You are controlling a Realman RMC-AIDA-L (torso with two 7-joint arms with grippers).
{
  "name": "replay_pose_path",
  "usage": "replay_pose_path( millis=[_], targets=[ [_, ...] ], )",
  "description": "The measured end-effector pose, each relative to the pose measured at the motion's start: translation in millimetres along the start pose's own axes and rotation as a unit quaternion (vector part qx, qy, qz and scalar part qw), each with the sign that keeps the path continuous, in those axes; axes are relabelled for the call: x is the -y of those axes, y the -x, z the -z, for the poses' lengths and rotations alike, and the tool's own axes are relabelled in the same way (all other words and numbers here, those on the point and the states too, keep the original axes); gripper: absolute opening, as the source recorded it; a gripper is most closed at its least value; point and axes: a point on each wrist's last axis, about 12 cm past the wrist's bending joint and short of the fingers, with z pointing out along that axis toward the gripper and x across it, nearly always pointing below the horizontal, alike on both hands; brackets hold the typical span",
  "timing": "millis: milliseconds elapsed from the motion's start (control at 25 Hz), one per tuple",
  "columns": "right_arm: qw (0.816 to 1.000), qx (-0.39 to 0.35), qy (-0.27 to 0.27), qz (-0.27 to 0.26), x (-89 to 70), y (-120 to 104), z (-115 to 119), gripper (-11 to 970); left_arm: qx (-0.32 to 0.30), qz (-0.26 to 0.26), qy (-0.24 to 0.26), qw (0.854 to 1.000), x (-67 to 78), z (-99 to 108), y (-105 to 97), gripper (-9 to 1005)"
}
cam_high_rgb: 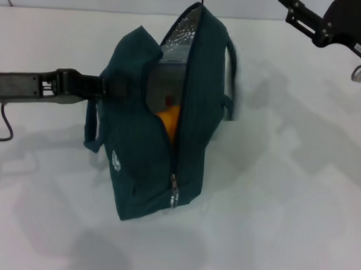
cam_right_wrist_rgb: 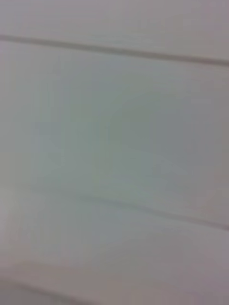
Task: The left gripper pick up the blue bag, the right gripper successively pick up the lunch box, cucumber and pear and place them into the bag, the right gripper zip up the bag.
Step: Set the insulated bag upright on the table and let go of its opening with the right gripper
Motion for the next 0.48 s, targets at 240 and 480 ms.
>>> replay_pose_path(
  millis=[240, 480],
  targets=[
    [0.996, 0.08, 0.046, 0.008, -14.4, 35.3, 6.1, 731, 0.007, -0.002, -0.023, 1.0, -3.9, -7.5, -11.3, 53],
    [0.992, 0.101, 0.079, 0.016, -18.3, 58.8, 2.1, 731, 0.016, -0.005, -0.036, 0.999, -5.5, -11.1, -16.7, 53]
  ],
)
